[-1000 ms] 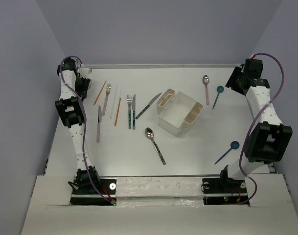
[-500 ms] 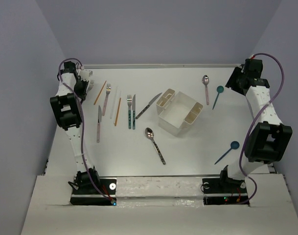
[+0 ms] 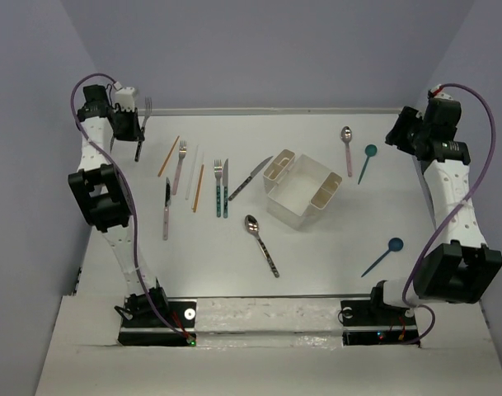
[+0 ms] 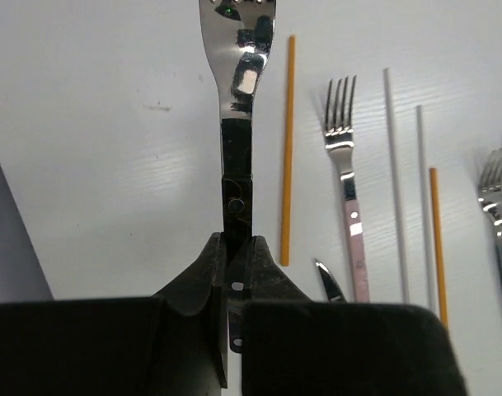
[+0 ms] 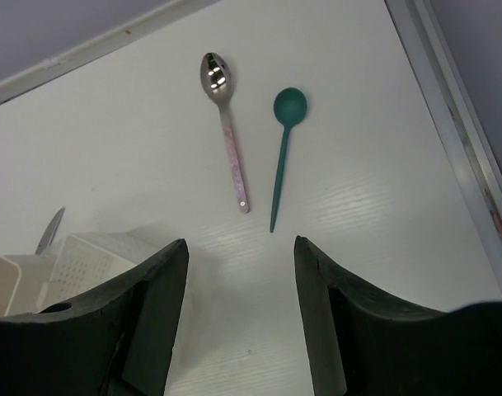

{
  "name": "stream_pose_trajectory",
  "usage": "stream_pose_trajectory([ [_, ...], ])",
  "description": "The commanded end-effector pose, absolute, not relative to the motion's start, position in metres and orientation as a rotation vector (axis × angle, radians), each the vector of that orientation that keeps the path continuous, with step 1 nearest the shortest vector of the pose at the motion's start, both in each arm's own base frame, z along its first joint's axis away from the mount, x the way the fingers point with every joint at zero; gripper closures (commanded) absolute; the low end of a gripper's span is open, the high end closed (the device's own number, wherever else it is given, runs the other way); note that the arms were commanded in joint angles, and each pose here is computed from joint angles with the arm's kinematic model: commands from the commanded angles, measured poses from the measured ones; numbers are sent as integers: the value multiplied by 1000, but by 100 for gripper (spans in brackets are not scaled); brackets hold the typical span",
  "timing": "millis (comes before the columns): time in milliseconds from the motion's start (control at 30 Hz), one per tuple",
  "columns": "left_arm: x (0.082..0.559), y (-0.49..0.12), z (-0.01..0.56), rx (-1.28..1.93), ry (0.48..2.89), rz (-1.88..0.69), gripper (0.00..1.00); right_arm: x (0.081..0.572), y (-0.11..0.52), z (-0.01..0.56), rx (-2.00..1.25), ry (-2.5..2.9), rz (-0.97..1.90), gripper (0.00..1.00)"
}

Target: Sort the eating utensils into containers

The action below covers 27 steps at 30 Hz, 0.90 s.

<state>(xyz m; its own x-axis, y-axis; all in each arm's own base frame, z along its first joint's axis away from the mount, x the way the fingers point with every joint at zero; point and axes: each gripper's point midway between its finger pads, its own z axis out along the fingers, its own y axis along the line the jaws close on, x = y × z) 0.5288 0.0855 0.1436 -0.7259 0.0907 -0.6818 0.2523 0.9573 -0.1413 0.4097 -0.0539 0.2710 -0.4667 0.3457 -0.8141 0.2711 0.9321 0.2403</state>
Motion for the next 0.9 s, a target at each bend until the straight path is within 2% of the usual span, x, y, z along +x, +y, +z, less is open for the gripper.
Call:
stream_pose_trajectory([
  [0, 521, 38, 272, 327, 2128, -399, 100, 403, -18, 323, 242, 1972, 273, 41],
  [133, 511, -13, 335, 430, 2024, -393, 100, 393, 8, 364, 137, 1887, 368, 43],
  [267, 480, -86, 401, 580, 1888, -401, 100, 379, 46, 415, 7, 1783, 454, 39],
  [400, 450, -139, 423, 675, 1815, -444, 100, 366, 80, 439, -94, 1732, 549, 37],
  [600, 410, -228, 455, 752, 1650, -600, 100, 351, 91, 435, -124, 1702, 607, 38],
  [733, 401, -270, 504, 703, 1397, -703, 100, 333, 86, 429, -120, 1691, 567, 37],
  [867, 411, -294, 485, 606, 1369, -793, 100, 311, 76, 435, -106, 1643, 495, 36],
])
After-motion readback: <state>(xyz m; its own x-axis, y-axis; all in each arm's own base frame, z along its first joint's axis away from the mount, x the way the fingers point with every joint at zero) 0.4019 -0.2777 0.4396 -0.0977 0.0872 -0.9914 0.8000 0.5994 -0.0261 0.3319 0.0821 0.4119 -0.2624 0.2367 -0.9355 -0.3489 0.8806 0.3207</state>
